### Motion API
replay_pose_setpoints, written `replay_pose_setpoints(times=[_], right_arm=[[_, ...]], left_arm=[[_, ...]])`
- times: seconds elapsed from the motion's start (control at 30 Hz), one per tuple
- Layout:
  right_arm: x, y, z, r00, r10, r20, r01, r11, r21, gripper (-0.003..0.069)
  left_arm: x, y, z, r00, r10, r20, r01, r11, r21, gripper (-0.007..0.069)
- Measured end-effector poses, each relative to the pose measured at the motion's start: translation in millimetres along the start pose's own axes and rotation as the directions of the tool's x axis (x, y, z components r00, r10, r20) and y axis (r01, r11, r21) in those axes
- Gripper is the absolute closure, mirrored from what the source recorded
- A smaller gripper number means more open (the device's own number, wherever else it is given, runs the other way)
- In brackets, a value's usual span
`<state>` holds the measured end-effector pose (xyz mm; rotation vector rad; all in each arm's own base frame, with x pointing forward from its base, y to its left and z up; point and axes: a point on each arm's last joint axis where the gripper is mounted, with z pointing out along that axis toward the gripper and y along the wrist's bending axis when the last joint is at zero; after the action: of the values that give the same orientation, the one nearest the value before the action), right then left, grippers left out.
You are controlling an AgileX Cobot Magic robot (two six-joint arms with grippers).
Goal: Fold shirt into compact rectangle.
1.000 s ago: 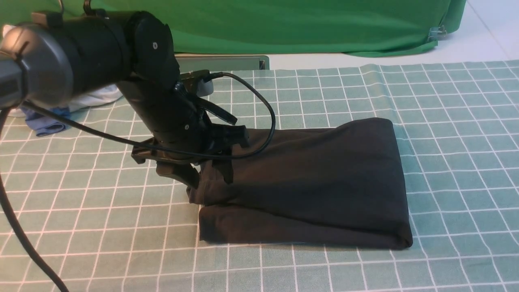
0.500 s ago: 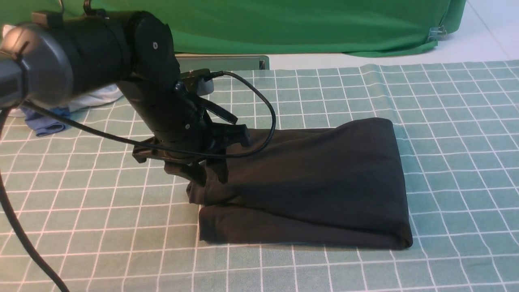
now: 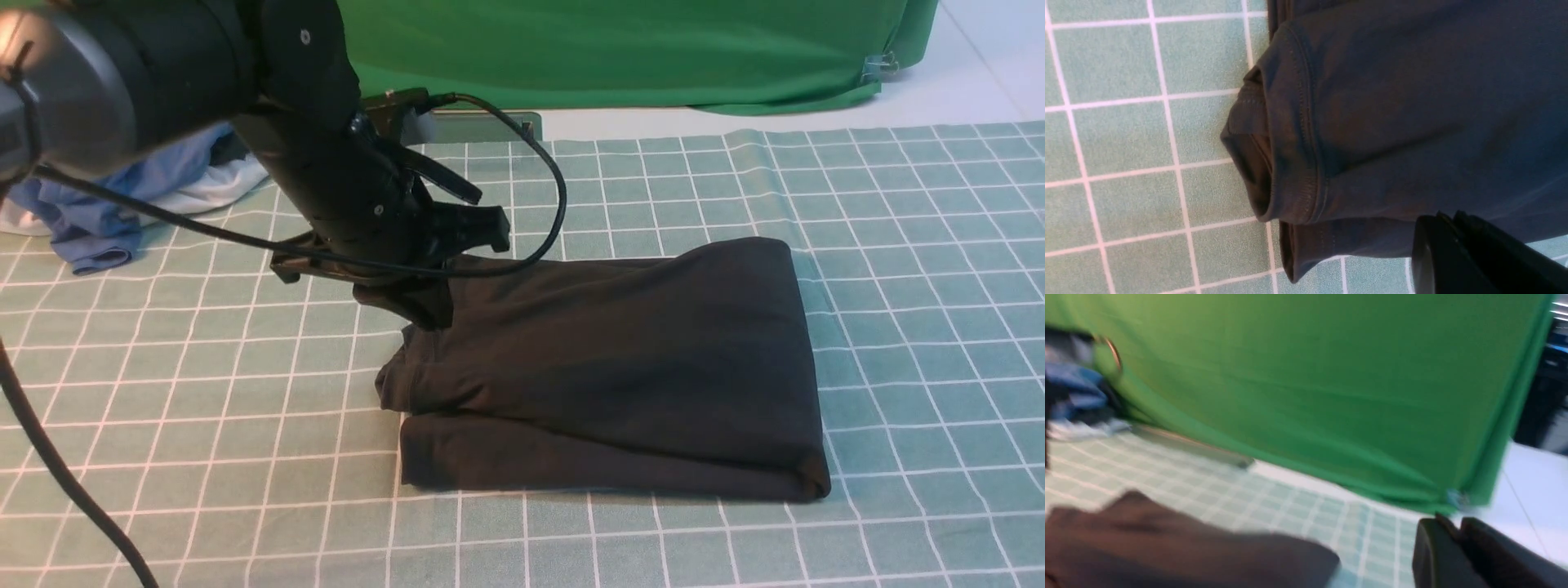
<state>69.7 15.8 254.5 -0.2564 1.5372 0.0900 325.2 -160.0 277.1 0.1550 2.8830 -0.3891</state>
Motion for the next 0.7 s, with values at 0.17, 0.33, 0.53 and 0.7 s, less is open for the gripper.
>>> replay_pose_setpoints(times=[0.17, 0.33, 0.53, 0.7], right_arm=[[46.4, 0.1, -10.7, 0.997, -0.002, -0.083, 0.008, 0.997, 0.074, 0.0552], [63.4, -2.0, -16.6, 0.984, -0.042, -0.172, 0.066, 0.989, 0.132, 0.054], [66.0, -3.6, -17.7, 0.979, -0.044, -0.201, 0.077, 0.984, 0.161, 0.0533], [65.8, -1.2, -17.3, 0.979, -0.053, -0.195, 0.077, 0.99, 0.117, 0.0524]], left_arm=[[2.8, 0.6, -0.8, 0.999, 0.008, -0.034, -0.009, 1.0, -0.009, 0.0611], [6.0, 4.9, -1.3, 0.996, 0.046, -0.072, -0.05, 0.997, -0.053, 0.0611], [11.5, 5.3, -18.7, 0.996, 0.063, -0.06, -0.067, 0.996, -0.066, 0.0611], [23.7, 3.1, -57.5, 0.997, 0.079, 0.006, -0.079, 0.996, -0.05, 0.0611]])
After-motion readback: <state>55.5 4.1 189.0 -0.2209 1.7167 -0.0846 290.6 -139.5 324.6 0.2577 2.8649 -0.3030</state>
